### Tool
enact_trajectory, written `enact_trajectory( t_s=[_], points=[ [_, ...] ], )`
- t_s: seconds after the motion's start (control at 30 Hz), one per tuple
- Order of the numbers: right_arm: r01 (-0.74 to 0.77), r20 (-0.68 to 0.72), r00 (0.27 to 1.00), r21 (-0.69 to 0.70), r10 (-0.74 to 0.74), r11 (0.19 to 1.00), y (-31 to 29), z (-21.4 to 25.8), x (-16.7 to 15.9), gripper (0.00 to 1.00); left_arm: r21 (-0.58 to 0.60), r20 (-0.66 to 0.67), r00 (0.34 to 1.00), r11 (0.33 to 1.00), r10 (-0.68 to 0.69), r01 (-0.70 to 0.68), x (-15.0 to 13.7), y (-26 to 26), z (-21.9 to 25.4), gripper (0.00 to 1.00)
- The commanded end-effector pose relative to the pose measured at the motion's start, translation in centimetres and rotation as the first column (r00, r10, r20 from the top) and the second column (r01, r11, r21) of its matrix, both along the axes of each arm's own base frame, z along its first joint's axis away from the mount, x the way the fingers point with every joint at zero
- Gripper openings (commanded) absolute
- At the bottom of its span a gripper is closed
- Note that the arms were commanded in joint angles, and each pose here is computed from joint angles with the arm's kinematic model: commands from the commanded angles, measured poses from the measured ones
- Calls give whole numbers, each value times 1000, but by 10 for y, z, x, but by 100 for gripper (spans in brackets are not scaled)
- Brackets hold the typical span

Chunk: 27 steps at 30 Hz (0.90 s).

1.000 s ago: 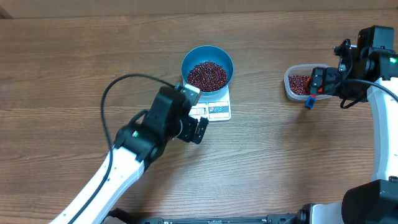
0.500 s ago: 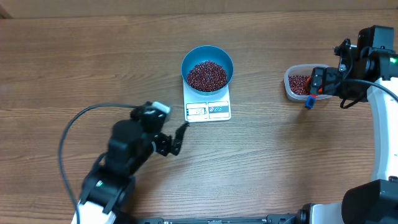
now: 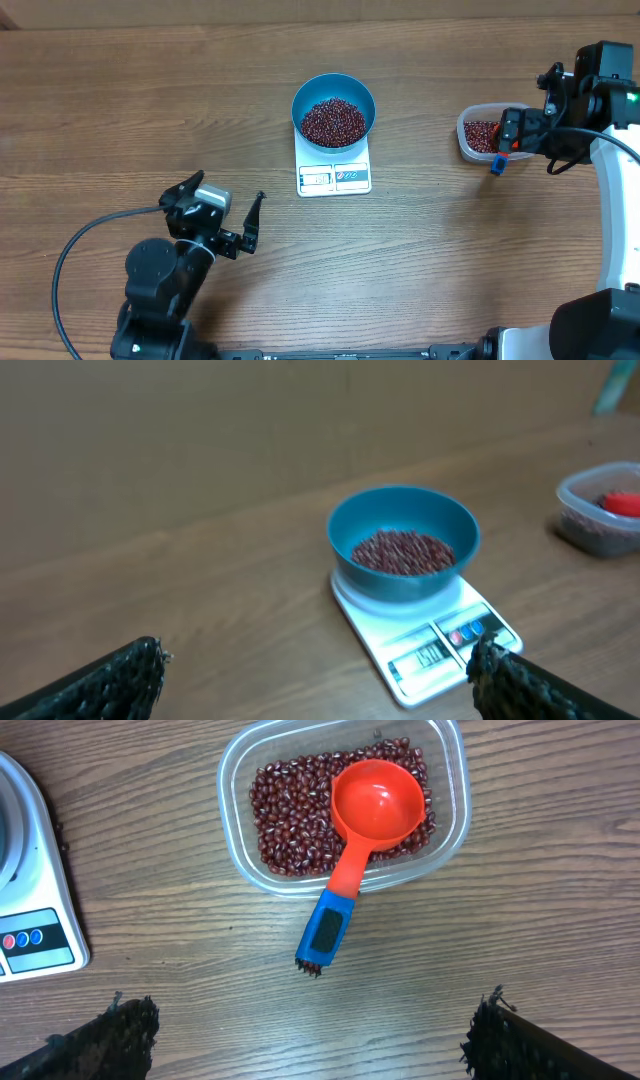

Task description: Scoop item into bowl and weigh 150g on scale

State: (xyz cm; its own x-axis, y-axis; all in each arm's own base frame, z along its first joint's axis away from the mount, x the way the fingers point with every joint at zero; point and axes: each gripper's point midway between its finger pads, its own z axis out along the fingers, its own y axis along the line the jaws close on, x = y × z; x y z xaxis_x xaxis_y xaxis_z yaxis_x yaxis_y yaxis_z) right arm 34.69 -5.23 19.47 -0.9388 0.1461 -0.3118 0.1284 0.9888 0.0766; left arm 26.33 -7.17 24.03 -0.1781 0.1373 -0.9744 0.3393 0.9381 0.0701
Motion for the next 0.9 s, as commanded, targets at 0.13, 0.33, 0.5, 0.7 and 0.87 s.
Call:
enact_trajectory(
  t_s=[0.13,0.33,0.5,0.7,0.87],
  points=[
    [-1,27,1000,-11,1,1000,-2,8,2,100,3,105,994,1000,10,-11,-2,6,-19,100],
    [-1,27,1000,-11,1,1000,-2,8,2,100,7,154,987,999,40,-42,-8,13,-33,100],
    [-1,27,1000,-11,1,1000,-2,8,2,100,-4,233,970,997,75,-76,-11,23,-38,100],
    [-1,27,1000,-11,1,1000,-2,8,2,100,-25,288,954,996,86,-82,-15,25,-47,99],
    [-1,27,1000,-11,1,1000,-2,8,2,100,-27,297,950,995,99,-95,-19,28,-45,99]
  ],
)
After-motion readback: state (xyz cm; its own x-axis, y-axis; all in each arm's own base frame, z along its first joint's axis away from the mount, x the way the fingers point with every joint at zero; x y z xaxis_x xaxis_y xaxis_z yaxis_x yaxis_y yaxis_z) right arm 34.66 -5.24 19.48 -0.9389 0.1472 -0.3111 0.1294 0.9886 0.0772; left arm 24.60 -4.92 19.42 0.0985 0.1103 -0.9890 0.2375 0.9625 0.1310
